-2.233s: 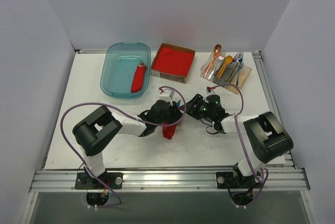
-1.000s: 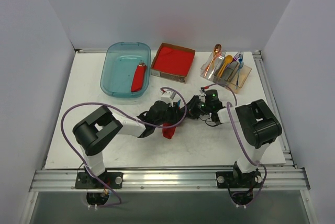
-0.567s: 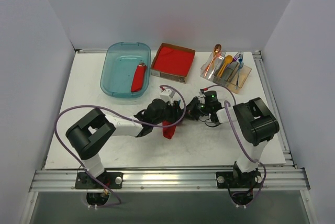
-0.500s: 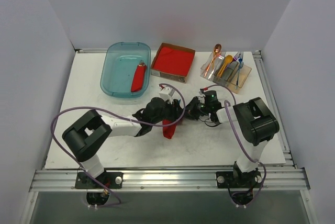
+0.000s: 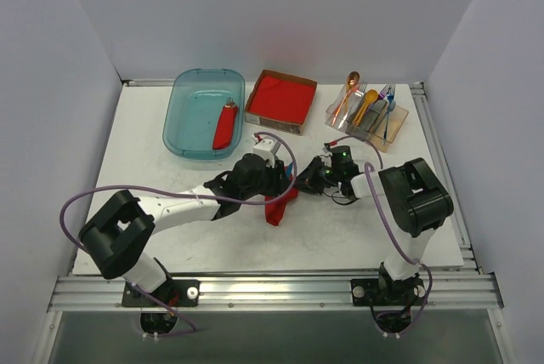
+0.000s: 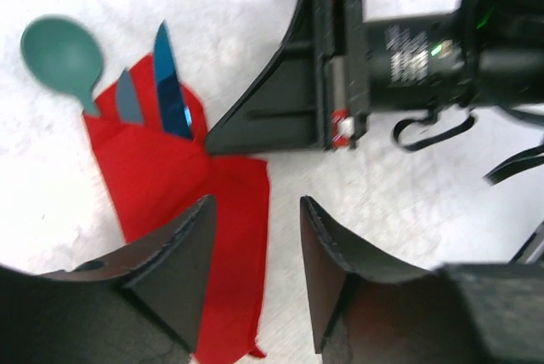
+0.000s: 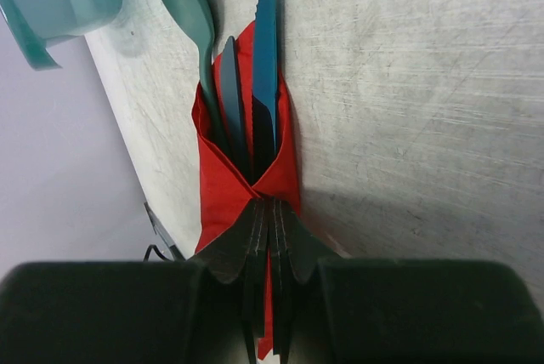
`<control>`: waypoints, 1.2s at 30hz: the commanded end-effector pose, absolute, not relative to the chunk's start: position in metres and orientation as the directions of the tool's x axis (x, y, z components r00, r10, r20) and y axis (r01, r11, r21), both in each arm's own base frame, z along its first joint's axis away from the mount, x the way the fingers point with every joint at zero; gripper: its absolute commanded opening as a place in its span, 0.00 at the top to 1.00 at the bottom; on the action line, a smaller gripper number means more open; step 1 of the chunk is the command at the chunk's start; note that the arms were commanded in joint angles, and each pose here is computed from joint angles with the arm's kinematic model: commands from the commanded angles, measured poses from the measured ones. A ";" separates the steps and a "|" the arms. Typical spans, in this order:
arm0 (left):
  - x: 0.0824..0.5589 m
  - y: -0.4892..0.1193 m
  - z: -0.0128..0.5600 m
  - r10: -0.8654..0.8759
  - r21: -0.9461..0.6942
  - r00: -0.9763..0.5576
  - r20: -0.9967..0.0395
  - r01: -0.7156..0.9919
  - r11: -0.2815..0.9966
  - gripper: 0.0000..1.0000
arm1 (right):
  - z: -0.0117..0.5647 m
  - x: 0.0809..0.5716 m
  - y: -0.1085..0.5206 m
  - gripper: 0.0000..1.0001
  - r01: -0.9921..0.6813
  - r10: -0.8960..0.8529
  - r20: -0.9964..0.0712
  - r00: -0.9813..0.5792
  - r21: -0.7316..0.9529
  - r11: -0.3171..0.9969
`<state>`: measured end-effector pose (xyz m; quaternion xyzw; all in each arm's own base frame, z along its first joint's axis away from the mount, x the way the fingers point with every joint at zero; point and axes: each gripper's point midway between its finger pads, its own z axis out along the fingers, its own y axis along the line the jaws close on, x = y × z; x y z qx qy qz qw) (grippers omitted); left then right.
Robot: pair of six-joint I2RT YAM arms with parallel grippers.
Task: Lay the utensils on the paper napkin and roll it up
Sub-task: Roll the napkin at the center of the board.
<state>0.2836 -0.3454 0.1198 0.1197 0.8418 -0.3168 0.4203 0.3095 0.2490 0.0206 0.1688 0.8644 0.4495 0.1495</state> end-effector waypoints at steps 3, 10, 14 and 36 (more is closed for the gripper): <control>0.274 -0.322 0.098 -0.032 -0.392 -0.634 -0.772 0.436 0.810 0.53 | 0.036 0.322 0.250 1.00 0.101 0.420 -0.170 -0.891 0.829 0.550; 0.263 -0.325 0.080 0.004 -0.387 -0.649 -0.760 0.458 0.800 0.65 | 0.037 0.324 0.249 1.00 0.094 0.418 -0.185 -0.889 0.822 0.562; 0.258 -0.328 0.070 0.020 -0.384 -0.659 -0.752 0.463 0.799 0.66 | 0.039 0.325 0.249 0.96 0.086 0.417 -0.192 -0.888 0.823 0.562; 0.253 -0.328 0.055 0.009 -0.393 -0.665 -0.747 0.453 0.801 0.67 | 0.034 0.305 0.228 0.43 0.064 0.388 -0.271 -0.881 0.744 0.665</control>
